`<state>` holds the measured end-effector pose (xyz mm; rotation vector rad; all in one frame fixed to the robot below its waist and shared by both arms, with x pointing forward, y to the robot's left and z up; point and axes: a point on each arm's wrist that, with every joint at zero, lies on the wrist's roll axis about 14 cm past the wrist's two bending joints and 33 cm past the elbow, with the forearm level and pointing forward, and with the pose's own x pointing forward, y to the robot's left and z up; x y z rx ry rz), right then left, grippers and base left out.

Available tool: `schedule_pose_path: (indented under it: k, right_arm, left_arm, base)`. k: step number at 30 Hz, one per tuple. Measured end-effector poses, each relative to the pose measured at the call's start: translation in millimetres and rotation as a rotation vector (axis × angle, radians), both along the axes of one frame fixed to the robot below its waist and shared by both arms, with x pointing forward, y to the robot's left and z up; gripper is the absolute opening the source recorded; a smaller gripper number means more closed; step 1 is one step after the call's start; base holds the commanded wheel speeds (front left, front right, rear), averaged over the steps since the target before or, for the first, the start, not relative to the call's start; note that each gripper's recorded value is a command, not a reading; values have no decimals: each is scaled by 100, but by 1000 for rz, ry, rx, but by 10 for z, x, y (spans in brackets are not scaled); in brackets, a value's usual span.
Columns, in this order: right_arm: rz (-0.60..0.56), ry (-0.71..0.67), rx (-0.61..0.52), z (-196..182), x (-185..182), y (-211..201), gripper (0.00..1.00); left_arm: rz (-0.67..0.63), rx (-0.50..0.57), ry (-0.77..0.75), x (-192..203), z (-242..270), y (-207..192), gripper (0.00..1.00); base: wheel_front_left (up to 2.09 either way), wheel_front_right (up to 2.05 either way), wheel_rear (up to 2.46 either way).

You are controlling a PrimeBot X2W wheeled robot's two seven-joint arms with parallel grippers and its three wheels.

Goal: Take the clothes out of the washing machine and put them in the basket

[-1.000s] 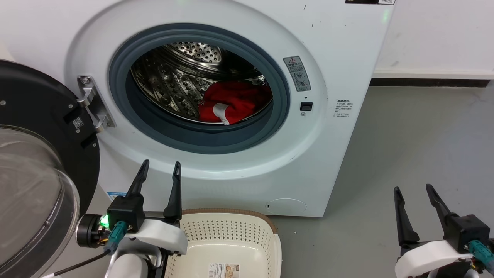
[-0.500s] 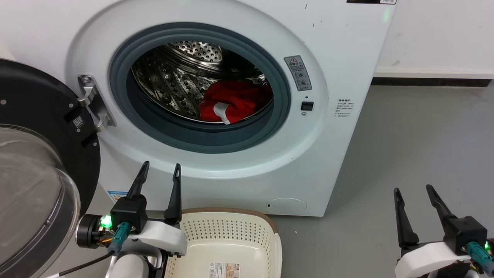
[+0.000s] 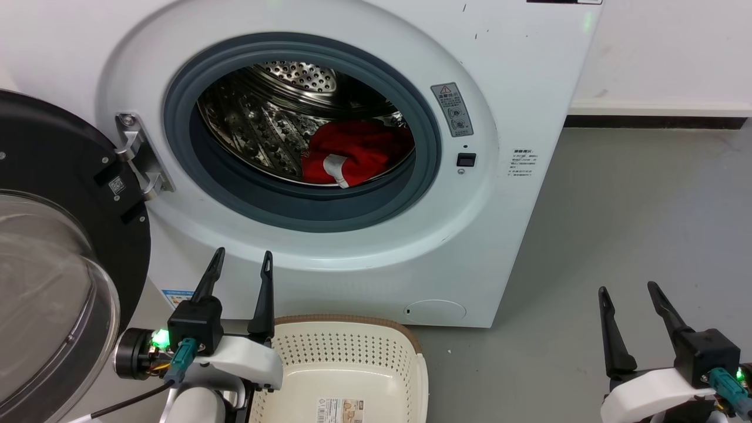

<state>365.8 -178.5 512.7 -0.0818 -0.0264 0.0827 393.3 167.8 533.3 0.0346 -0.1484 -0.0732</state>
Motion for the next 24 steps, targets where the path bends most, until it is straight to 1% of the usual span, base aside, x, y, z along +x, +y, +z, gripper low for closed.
schedule_pose_path:
  k: [6,12,17,24]
  right_arm:
    - [-4,2,0,0,-8,-10,100]
    - [-23,-1,-2,25,11,-68,100]
    - [-54,11,-13,1,51,-172,100]
    - [-113,52,-12,-158,136,-371,100]
  left_arm:
    - [-9,7,-8,98,32,-41,100]
    - [-32,8,13,348,-8,-101,100]
    - [-57,10,73,703,-154,-148,100]
    - [-89,43,195,1345,-426,-175,100]
  base:
    - [0,0,0]
    - [0,0,0]
    - [0,0,0]
    - [0,0,0]
